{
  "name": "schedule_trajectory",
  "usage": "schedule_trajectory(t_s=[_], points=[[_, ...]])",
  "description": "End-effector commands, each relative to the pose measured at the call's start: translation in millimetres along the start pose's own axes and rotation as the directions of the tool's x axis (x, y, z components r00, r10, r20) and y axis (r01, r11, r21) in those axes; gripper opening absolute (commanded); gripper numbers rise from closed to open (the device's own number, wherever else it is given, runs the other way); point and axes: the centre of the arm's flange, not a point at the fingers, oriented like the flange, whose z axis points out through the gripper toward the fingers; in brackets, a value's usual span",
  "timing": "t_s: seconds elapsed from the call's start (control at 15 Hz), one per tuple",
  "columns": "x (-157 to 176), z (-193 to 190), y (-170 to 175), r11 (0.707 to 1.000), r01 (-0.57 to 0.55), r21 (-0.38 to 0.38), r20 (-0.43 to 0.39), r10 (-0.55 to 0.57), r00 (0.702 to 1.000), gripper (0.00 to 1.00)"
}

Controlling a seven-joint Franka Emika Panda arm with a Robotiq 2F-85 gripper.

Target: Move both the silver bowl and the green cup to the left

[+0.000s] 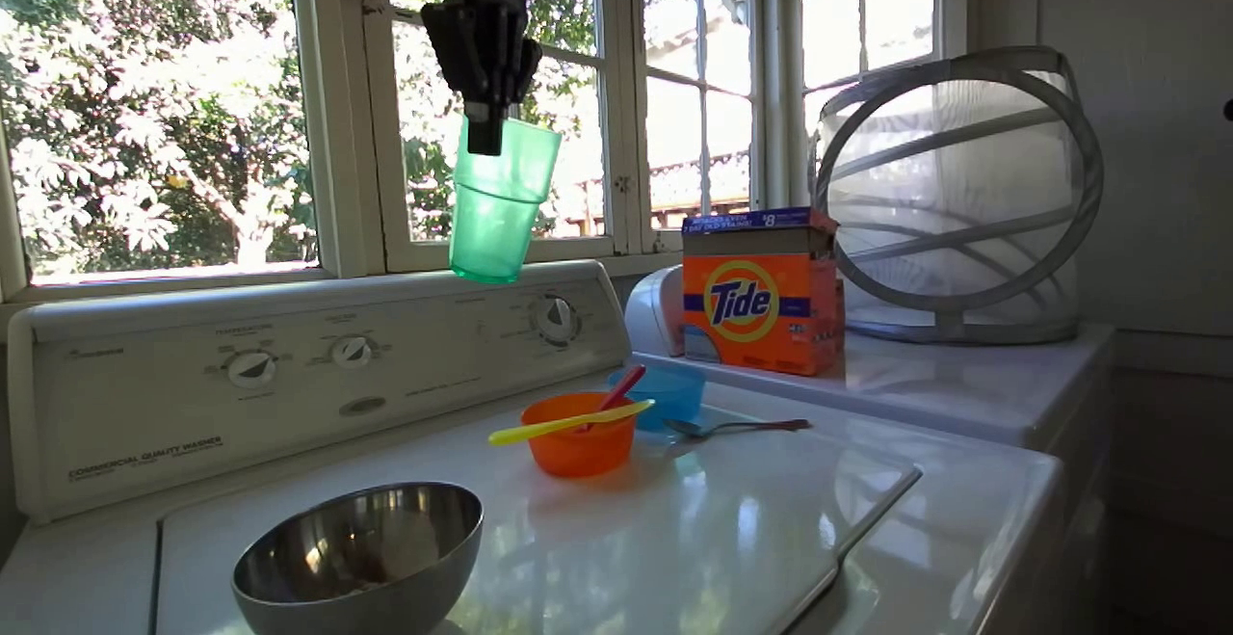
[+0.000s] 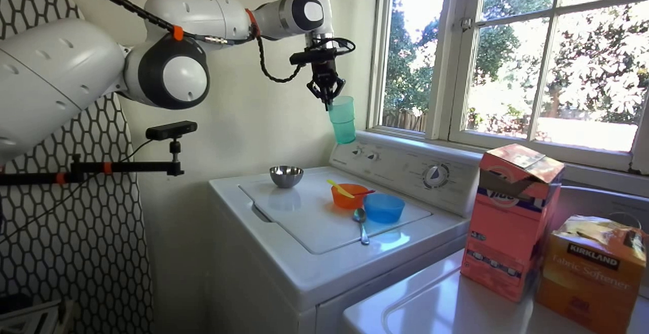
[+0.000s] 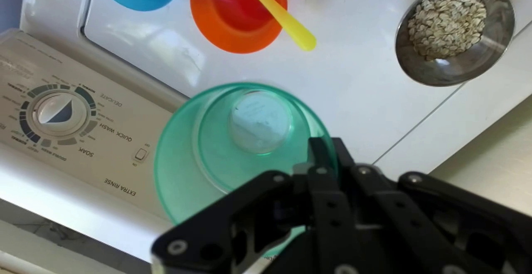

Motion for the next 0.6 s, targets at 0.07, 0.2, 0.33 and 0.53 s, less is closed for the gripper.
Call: schedule_trajectory(t_s=[0.07,0.2,0.33,0.53], points=[[28.2,-18.4,-12.9,0.995,0.096,-0.012,-0.027,-0.096,0.995,0.01],[52.2,-24.2,-25.3,0.983,0.182,-0.011,-0.032,-0.182,0.983,0.01],[72.2,-24.8,-38.8,0.966,0.259,-0.014,-0.021,-0.259,0.966,0.01],[88.9,-21.2,-53.0,0.928,0.372,0.02,0.012,-0.373,0.928,0.01]])
